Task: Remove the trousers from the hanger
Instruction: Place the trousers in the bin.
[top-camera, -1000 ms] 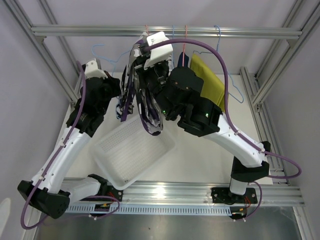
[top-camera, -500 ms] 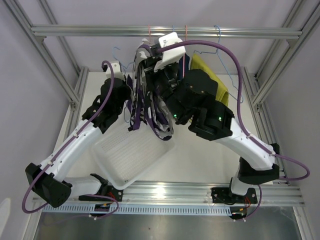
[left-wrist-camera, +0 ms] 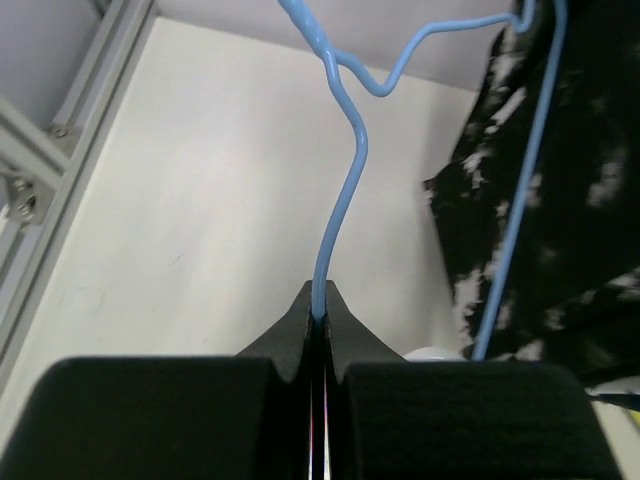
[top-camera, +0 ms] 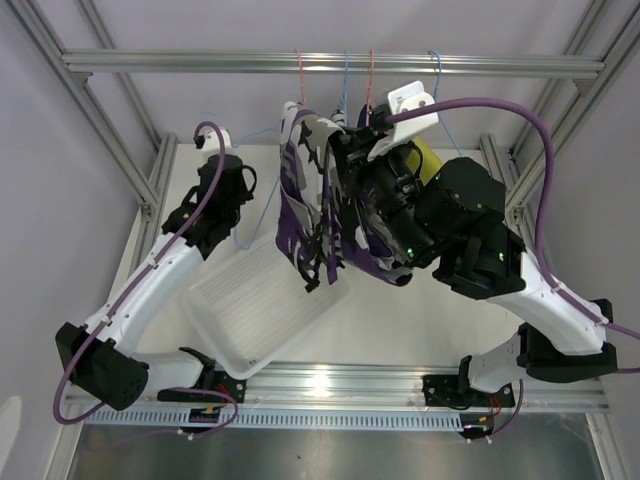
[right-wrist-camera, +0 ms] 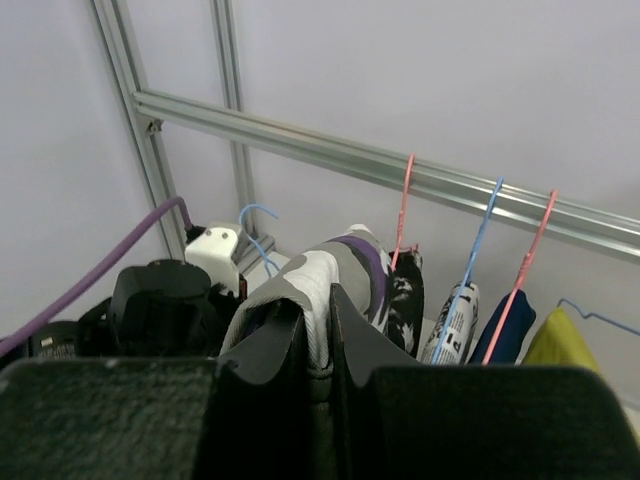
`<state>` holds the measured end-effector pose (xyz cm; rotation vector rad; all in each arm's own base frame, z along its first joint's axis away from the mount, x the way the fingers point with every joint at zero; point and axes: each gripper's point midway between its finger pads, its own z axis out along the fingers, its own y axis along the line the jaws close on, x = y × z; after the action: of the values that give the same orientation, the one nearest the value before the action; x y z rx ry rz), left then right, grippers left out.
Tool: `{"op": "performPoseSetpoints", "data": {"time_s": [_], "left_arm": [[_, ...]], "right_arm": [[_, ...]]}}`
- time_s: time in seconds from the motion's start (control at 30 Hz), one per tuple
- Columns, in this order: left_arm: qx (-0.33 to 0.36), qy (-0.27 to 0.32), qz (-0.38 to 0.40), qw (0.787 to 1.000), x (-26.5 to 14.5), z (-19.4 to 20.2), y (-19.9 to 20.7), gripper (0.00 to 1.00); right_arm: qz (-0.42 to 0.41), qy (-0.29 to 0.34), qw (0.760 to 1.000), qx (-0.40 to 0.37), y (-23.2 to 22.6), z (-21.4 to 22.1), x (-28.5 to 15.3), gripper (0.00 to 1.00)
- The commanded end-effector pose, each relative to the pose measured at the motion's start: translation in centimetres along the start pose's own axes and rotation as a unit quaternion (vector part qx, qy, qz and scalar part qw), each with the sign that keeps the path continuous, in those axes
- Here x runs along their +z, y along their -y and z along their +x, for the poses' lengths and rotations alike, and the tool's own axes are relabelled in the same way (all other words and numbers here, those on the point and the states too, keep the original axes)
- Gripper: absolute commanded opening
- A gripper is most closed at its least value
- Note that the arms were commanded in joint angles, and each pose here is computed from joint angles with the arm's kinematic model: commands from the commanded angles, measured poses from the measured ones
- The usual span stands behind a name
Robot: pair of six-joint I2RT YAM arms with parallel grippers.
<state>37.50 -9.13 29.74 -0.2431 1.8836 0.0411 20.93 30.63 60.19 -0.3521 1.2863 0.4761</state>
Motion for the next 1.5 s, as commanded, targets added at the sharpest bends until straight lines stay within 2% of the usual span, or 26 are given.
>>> {"op": "performPoseSetpoints", "data": {"time_s": [0.0,0.27,0.4,0.7,0.83,1.0,1.13,1.47], "left_arm": [[-0.025,0.004,-0.027,0.999,-0.3,-1.2,-1.6,0.00],[-0.050,0.046,-0.009,0.998,-4.0,-5.7,-2.7,0.00],[-0.052,0.066,0.000,0.996,-5.8,-7.1,-3.3,0.01],[-0.059,0.113,0.015,0.992,-8.9,-9.2,-4.7,0.00],[-0.067,0.127,0.024,0.989,-9.7,-9.6,-5.0,0.00],[-0.070,0.125,0.037,0.989,-9.5,-9.1,-4.5,0.01],[-0.069,0.124,0.044,0.989,-9.1,-8.3,-4.2,0.01],[-0.071,0.130,0.054,0.987,-9.4,-7.8,-4.2,0.01]], "right_arm": [[0.005,0.075,0.994,0.083,2.0,-5.0,-1.7,0.00],[-0.005,0.013,0.998,0.056,-0.2,2.8,-0.5,0.00],[-0.003,-0.006,0.998,0.066,-0.1,6.0,-0.3,0.00],[0.024,-0.051,0.997,0.061,2.9,12.1,0.6,0.00],[0.038,-0.061,0.996,0.051,4.6,13.2,0.7,0.00],[0.038,-0.050,0.996,0.069,6.4,12.4,1.2,0.00],[-0.013,-0.052,0.995,0.080,4.6,13.4,2.0,0.00],[-0.170,-0.109,0.972,0.119,-5.9,22.0,3.8,0.00]]}}
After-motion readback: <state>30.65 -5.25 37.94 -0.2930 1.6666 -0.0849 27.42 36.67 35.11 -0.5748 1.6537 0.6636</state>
